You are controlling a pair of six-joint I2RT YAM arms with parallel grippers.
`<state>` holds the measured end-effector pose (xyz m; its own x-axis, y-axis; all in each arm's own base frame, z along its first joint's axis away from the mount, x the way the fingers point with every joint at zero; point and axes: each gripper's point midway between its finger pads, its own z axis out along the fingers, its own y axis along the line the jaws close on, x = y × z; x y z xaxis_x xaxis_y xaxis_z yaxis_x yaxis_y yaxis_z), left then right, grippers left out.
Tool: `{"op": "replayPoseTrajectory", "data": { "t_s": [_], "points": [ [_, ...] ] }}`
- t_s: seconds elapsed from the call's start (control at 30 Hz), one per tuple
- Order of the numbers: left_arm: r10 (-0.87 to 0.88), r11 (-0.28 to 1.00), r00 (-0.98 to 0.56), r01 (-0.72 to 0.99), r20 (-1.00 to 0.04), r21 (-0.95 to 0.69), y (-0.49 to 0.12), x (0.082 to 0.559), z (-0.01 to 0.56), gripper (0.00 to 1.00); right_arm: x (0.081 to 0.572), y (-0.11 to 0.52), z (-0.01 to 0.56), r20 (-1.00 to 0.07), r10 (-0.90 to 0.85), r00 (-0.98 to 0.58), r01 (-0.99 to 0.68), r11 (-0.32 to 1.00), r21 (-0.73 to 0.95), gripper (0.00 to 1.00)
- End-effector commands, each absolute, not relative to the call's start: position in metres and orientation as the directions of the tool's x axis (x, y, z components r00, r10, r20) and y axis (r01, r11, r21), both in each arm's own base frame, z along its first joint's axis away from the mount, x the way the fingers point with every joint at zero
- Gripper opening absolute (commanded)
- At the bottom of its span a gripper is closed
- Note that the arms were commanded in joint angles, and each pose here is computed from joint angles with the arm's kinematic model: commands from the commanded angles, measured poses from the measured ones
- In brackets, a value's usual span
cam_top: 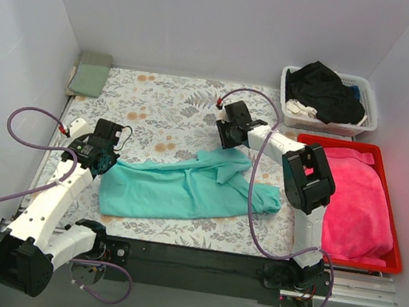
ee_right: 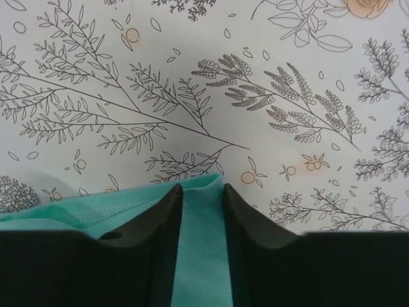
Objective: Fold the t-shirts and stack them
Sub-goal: Flatten out the tshirt
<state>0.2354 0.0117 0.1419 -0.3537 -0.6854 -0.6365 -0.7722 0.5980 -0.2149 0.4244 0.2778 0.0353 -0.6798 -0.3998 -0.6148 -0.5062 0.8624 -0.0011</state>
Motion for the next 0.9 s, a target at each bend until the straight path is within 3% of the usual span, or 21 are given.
{"op": "replayPoseTrajectory", "data": {
  "t_s": [0.0,0.1,0.17,0.5,0.87],
  "points": [
    [-0.682,0.598,-0.342,-0.769,-0.646,-0.224,0.015,0.233,0.146,0.0,0.433,0.284,0.039,-0.628,-0.401,-0.667,-0.518,0.856,0.004,0.35],
    [-0.68,0.599,-0.34,-0.768,-0.65,-0.225,0.015,0.233,0.148,0.0,0.431,0.273,0.039,-0.609,-0.401,-0.685,-0.489,0.872,-0.026,0.06],
    [-0.676,0.603,-0.338,-0.765,-0.655,-0.226,0.015,0.235,0.15,0.0,0.427,0.266,0.041,-0.602,-0.402,-0.69,-0.473,0.88,-0.044,0.01],
    [-0.662,0.621,-0.328,-0.743,-0.673,-0.249,0.014,0.247,0.162,0.0,0.436,0.232,0.094,-0.683,-0.34,-0.646,-0.324,0.933,-0.158,0.01],
    [-0.638,0.65,-0.27,-0.691,-0.721,-0.317,0.011,0.28,0.205,0.0,0.426,0.2,0.213,-0.845,-0.234,-0.48,-0.188,0.969,-0.161,0.01]
  ]
}}
